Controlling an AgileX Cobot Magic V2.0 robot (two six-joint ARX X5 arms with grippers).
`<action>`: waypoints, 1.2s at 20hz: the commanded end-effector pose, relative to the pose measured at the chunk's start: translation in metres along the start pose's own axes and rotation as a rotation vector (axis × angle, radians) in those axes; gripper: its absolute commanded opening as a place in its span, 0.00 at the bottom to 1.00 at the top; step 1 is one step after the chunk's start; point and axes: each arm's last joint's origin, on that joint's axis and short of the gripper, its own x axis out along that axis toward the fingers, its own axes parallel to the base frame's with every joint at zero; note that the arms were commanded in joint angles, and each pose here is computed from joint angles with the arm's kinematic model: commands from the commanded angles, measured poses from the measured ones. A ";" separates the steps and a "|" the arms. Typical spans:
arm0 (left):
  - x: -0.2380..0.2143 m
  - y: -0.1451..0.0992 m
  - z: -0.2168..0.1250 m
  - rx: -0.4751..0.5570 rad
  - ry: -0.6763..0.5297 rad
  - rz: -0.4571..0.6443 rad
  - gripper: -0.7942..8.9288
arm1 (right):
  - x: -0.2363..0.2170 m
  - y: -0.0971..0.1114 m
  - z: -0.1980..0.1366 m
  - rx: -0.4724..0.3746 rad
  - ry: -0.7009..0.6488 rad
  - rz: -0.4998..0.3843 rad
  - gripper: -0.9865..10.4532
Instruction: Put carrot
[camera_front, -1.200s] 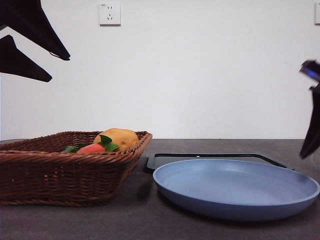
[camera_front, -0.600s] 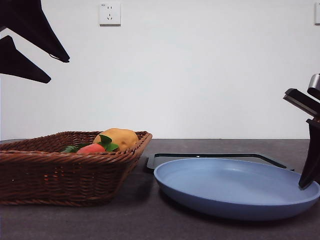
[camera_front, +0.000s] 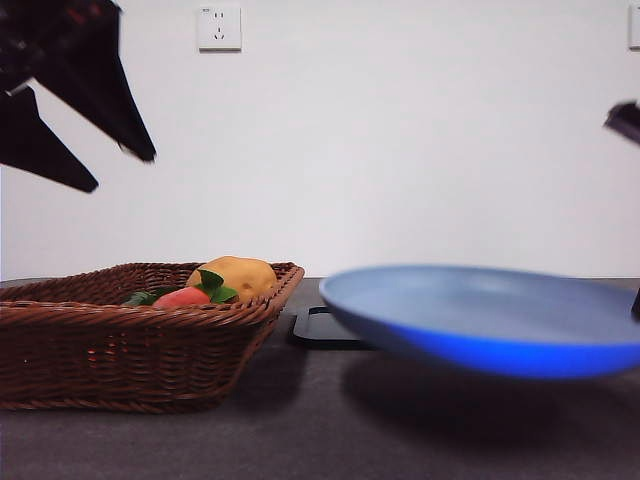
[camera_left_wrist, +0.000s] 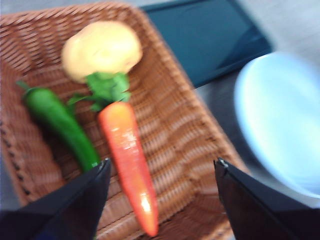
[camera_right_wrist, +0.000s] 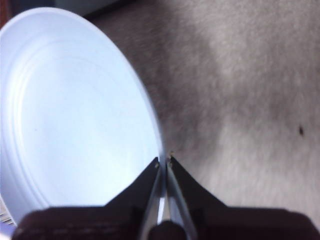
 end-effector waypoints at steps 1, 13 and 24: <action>0.013 -0.006 0.008 0.025 0.023 0.036 0.45 | -0.011 0.006 0.000 -0.025 -0.043 0.018 0.09; 0.125 -0.001 0.006 0.066 0.254 0.165 0.45 | -0.037 0.015 -0.013 -0.069 -0.139 0.028 0.09; 0.100 -0.010 0.023 0.098 0.251 0.155 0.19 | -0.037 0.014 -0.012 -0.070 -0.141 0.025 0.09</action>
